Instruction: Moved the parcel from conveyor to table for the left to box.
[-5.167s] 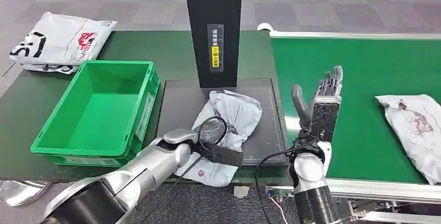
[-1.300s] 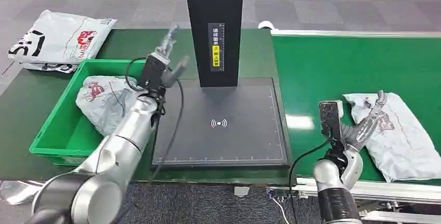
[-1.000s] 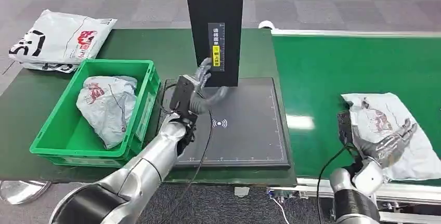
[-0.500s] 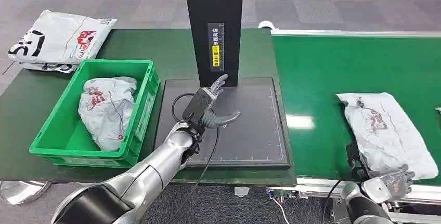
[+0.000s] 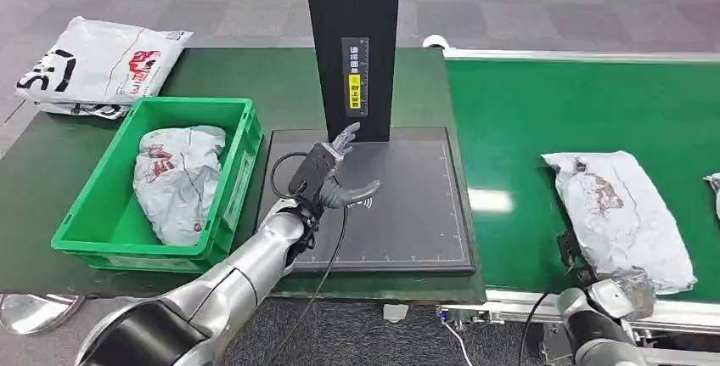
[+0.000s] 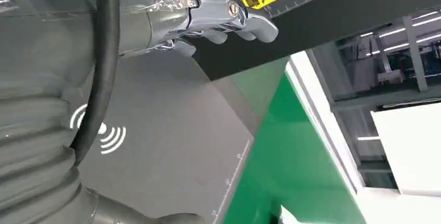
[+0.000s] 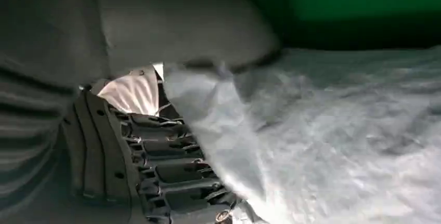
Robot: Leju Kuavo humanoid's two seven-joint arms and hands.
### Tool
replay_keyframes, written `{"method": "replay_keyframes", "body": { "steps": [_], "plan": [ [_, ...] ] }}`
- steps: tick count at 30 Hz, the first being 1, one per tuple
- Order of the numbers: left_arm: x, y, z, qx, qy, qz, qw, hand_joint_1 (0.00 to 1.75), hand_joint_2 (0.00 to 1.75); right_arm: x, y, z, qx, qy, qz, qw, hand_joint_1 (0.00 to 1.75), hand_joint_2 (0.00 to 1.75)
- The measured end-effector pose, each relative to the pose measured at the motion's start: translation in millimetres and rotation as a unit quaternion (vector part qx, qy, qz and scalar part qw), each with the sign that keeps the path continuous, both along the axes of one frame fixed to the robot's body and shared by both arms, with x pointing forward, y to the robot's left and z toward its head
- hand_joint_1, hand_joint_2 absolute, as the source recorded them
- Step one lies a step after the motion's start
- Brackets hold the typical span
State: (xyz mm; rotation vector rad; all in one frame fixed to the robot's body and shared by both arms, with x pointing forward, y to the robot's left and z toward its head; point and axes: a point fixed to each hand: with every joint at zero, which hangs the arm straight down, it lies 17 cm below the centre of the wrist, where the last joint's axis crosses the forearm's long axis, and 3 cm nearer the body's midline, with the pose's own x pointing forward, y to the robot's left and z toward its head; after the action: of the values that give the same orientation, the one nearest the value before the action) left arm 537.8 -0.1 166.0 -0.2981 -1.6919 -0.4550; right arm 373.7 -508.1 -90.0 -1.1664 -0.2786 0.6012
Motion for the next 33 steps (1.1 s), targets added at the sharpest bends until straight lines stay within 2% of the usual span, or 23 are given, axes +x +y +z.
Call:
{"method": "replay_keyframes", "body": {
  "steps": [15, 18, 20, 22, 25, 30, 33],
  "plan": [
    [3.9, 19.5, -12.0, 0.006, 0.008, 0.011, 1.0, 0.0, 1.75, 46.8, 17.0, 34.4, -0.006, -0.096, 0.051, 0.994, 1.75, 1.75],
    [7.5, 27.7, -11.7, 0.01, 0.001, 0.025, 1.0, 0.0, 1.75, 74.9, 34.8, 60.4, -0.007, -0.175, 0.108, 0.979, 1.75, 1.75],
    [13.1, 38.6, -9.9, 0.018, -0.009, 0.045, 0.999, 0.0, 1.75, 92.6, 52.9, 79.4, 0.009, -0.236, 0.141, 0.961, 1.75, 1.75],
    [23.9, 61.3, -8.1, 0.038, -0.025, 0.09, 0.995, 0.0, 1.75, 111.4, 81.9, 104.0, 0.054, -0.318, 0.166, 0.932, 1.75, 1.75],
    [39.4, 102.1, -0.7, 0.067, -0.051, 0.164, 0.983, 0.0, 1.75, 130.8, 146.3, 141.3, 0.167, -0.428, 0.187, 0.868, 1.75, 1.75],
    [50.6, 141.3, 10.3, 0.079, -0.072, 0.22, 0.97, 0.0, 1.75, 137.4, 281.5, 204.9, 0.222, -0.478, 0.292, 0.798, 1.75, 1.75],
    [53.1, 153.9, 13.5, 0.08, -0.08, 0.232, 0.966, 0.0, 1.75, 125.8, 348.9, 226.2, 0.254, -0.481, 0.347, 0.764, 1.75, 1.75]
  ]
}}
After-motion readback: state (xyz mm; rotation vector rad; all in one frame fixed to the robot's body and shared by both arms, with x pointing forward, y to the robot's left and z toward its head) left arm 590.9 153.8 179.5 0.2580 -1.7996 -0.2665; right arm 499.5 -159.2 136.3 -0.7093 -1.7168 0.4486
